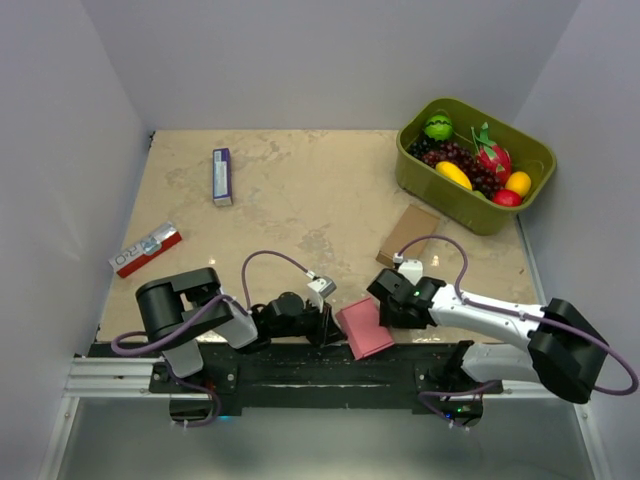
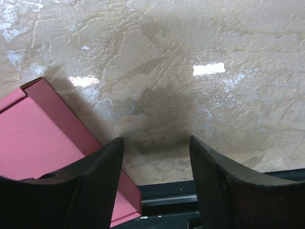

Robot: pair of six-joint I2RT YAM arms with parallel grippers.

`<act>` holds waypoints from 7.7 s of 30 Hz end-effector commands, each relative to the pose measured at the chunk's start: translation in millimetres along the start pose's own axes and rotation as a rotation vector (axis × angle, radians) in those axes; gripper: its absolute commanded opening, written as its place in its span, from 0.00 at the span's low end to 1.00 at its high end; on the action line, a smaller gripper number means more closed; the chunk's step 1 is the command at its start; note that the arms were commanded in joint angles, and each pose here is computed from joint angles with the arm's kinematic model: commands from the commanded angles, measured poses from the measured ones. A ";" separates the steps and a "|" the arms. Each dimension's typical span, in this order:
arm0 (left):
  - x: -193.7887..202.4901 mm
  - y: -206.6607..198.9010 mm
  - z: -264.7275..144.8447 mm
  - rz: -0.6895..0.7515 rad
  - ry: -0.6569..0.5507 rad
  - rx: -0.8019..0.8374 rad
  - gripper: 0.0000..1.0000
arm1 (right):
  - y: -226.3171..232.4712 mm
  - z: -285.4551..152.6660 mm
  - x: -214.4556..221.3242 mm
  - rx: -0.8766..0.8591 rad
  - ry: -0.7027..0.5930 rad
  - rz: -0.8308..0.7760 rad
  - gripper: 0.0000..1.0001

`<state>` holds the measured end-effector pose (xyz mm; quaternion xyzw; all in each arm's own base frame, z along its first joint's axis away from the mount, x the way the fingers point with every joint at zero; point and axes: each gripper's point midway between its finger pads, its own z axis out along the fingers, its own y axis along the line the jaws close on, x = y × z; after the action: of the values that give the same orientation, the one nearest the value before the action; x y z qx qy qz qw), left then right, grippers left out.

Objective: Fold the paper box

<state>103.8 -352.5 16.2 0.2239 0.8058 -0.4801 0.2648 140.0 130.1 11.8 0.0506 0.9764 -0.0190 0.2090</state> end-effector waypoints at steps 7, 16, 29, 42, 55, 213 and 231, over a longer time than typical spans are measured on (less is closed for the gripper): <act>-21.6 -15.7 12.3 0.063 -0.069 0.056 0.12 | 64.0 -5.7 31.2 -0.248 0.163 -0.076 0.59; -39.6 -21.2 13.9 0.100 -0.135 0.058 0.12 | 106.5 -6.0 51.8 -0.319 0.203 -0.120 0.59; -88.0 5.1 -5.1 0.143 -0.252 -0.039 0.11 | 133.7 -16.8 22.3 -0.384 0.084 -0.007 0.64; -124.9 57.4 -42.8 0.228 -0.271 -0.272 0.19 | 95.8 -24.4 -13.6 -0.237 -0.090 0.095 0.78; -105.1 116.6 -81.3 0.085 -0.245 -0.478 0.24 | 108.7 -27.2 24.2 -0.326 -0.008 0.092 0.77; -67.2 123.6 -35.2 0.077 0.004 -0.424 0.00 | 86.5 33.4 -43.6 -0.210 -0.081 0.067 0.58; -51.3 111.6 -100.0 0.022 -0.011 -0.487 0.46 | 125.8 -58.3 -73.6 -0.458 -0.236 -0.199 0.99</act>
<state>225.0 -233.0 47.7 0.1570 0.8693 -0.2724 0.3814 204.3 227.5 83.7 -0.0412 0.9280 0.1597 0.3341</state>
